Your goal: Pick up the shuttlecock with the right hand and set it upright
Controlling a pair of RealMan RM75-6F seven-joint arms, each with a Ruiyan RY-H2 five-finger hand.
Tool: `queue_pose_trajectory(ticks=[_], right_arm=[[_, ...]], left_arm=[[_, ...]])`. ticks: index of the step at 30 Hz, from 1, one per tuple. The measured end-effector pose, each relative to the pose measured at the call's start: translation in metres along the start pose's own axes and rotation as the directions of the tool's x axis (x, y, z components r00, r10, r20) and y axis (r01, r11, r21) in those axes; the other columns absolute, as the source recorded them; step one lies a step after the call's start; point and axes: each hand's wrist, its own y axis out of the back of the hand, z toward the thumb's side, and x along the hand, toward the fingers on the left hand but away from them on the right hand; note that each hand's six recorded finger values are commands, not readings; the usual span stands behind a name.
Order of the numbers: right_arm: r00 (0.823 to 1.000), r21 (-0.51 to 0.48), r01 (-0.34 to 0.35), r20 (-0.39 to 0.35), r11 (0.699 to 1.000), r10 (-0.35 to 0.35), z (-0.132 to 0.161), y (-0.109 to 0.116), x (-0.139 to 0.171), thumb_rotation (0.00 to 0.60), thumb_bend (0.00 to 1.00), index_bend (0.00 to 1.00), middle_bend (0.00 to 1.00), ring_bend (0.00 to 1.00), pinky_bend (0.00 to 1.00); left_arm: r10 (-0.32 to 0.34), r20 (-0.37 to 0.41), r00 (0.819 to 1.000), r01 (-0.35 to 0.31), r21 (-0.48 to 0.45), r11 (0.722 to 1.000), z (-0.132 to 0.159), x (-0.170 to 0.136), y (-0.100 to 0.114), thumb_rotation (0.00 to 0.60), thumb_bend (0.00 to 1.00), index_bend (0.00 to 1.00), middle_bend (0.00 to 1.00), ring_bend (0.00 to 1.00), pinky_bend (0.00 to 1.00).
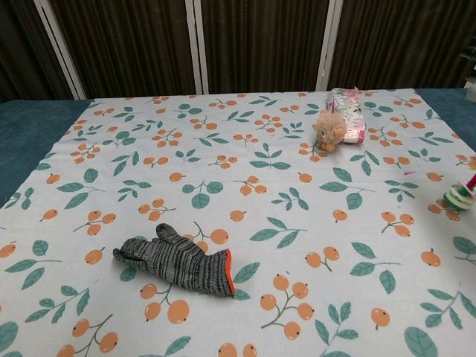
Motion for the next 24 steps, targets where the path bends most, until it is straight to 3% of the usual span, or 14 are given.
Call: queue_pose_trajectory(ticks=[24], right_arm=[[0.999,0.017,-0.039,0.018,0.999,0.039,0.002,-0.011,0.002,0.600,0.42,0.63,0.33,0.07,0.00]], left_arm=[[0.000,0.001,1.000,0.000,0.000,1.000,0.000,0.000,0.000,0.529,0.21,0.12,0.00,0.00,0.00]])
